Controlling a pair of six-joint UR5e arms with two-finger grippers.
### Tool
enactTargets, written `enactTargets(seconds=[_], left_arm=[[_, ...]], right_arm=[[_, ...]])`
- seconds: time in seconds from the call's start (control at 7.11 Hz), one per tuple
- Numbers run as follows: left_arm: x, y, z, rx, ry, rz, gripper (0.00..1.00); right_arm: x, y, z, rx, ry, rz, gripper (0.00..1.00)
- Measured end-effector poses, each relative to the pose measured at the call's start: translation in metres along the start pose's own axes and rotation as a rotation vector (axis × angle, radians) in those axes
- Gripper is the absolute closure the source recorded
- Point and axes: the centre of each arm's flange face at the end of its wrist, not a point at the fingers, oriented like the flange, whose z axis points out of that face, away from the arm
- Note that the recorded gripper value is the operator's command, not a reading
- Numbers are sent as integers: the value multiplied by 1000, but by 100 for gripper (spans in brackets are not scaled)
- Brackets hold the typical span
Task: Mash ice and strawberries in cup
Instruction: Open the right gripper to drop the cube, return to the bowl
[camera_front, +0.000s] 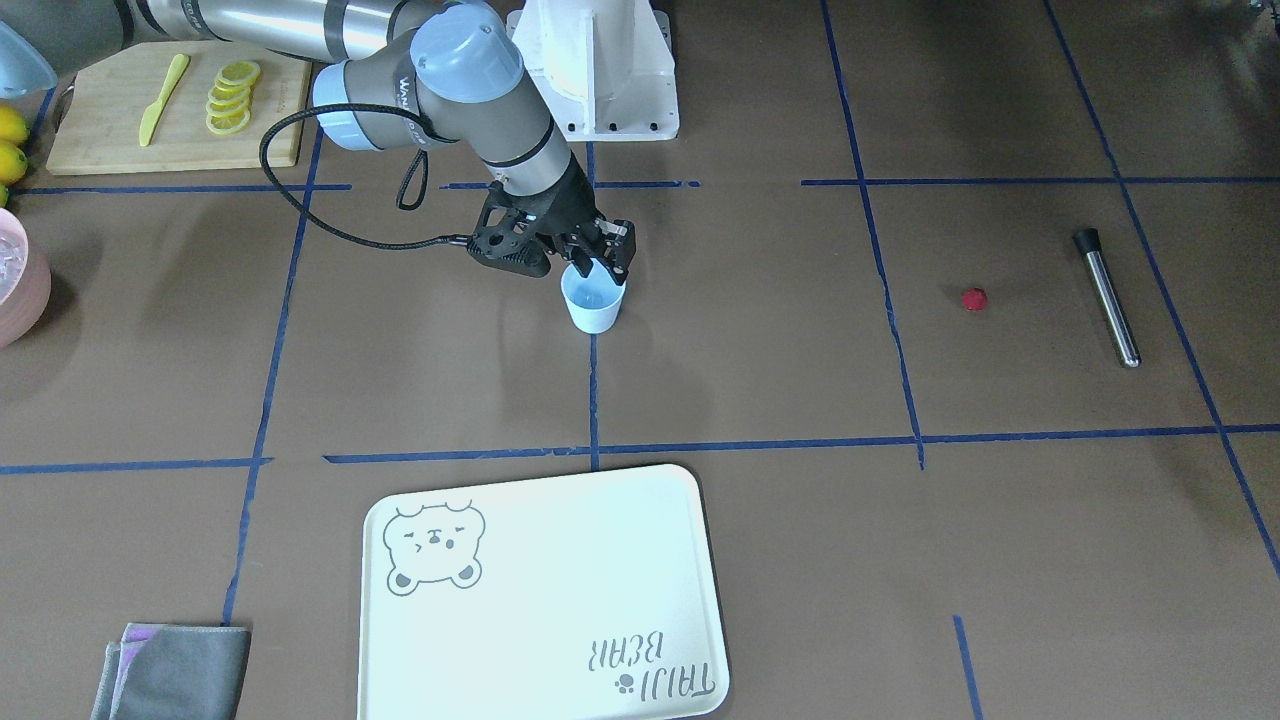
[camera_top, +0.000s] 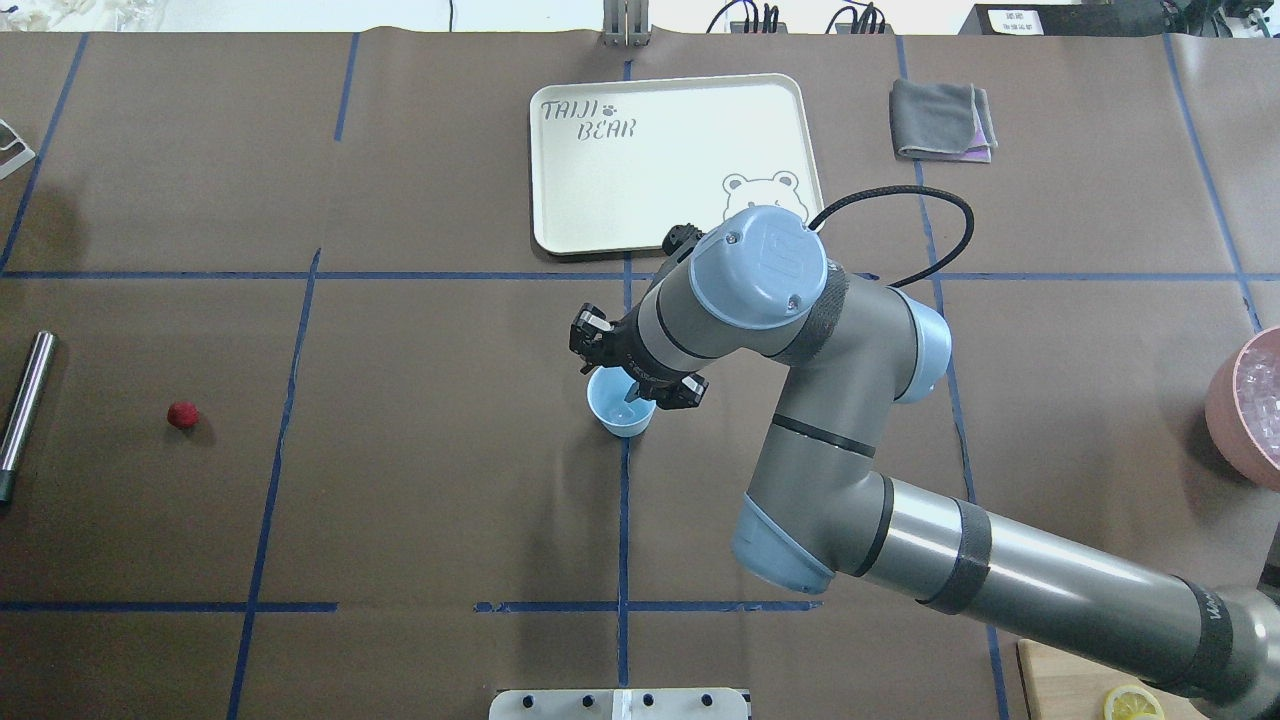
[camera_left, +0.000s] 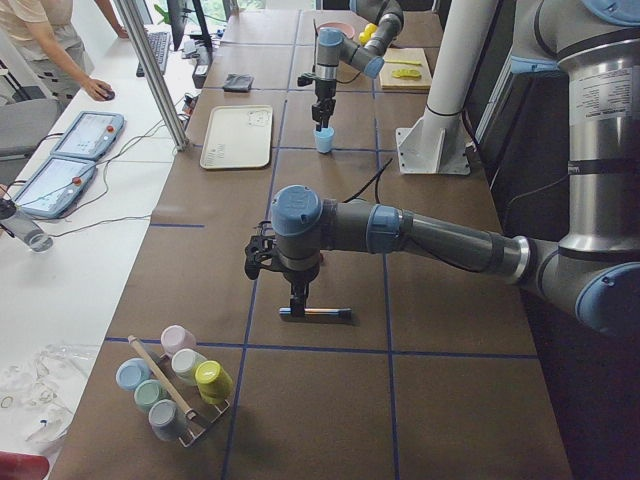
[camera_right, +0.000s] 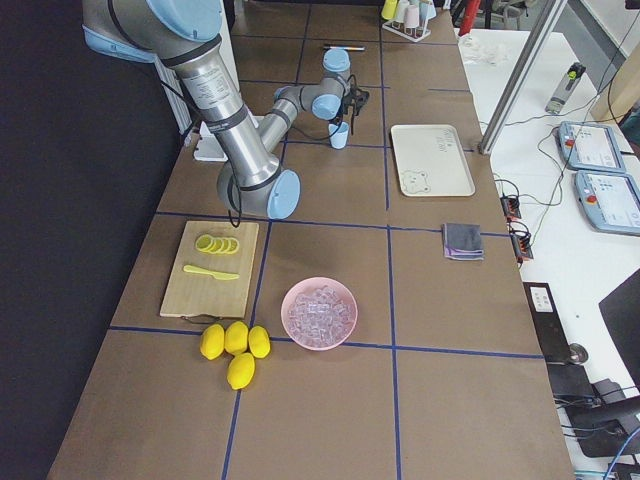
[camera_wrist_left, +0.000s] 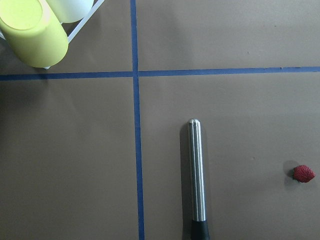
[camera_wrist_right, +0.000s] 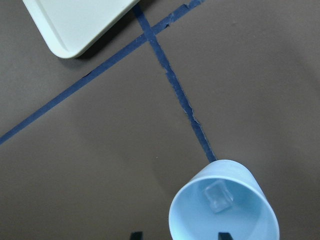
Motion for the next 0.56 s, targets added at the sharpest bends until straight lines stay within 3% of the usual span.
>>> enactTargets(seconds=[0.28, 0.56], left_arm=[[0, 0, 0, 0, 0, -1, 0], [1, -1, 0, 1, 0, 0, 0]], right_arm=[[15, -39, -29, 16, -12, 19, 36], [88, -126, -102, 31, 0, -16, 31]])
